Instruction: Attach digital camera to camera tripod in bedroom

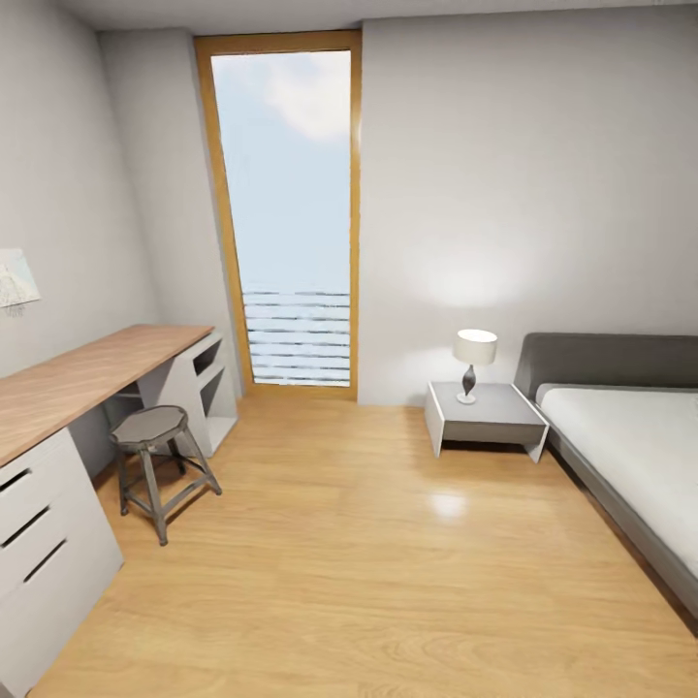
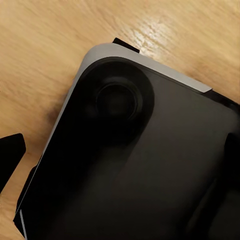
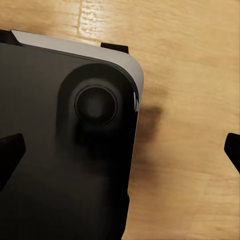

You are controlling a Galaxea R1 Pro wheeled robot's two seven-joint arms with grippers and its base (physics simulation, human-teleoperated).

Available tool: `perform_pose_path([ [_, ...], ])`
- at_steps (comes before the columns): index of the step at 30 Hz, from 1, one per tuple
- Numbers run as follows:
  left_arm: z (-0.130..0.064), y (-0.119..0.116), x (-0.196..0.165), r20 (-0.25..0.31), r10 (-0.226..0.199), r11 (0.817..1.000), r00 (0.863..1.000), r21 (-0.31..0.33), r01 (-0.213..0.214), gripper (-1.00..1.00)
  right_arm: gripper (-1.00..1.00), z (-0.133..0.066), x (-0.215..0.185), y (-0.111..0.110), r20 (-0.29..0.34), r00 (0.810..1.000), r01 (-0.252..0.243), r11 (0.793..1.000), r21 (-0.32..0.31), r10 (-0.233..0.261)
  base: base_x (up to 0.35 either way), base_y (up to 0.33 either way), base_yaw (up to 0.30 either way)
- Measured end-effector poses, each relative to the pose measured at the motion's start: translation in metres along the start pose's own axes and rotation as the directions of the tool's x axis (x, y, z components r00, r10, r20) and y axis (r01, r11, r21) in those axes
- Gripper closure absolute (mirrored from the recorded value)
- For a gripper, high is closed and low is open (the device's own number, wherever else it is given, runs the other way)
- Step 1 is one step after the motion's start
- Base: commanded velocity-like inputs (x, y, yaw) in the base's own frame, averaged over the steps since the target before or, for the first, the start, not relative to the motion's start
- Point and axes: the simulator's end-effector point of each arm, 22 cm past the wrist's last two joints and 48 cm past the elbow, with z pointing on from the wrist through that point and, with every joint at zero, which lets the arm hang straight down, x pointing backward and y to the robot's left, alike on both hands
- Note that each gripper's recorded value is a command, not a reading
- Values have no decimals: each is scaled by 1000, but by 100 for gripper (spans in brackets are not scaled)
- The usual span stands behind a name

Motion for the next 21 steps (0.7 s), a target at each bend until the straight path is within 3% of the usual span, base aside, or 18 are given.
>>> perform_pose_path([
  [14, 0, -1, 0, -1, -2, 1000, 1000, 0, 2, -100, -100, 0, 1, 0, -3, 1000, 0, 1000, 1, 0, -136, 151, -1],
  [21, 0, 0, 0, 0, -2, 1000, 1000, -1, 2, -100, -100, 0, 0, 0, -2, 1000, 1, 1000, 1, -1, -49, 53, 0],
])
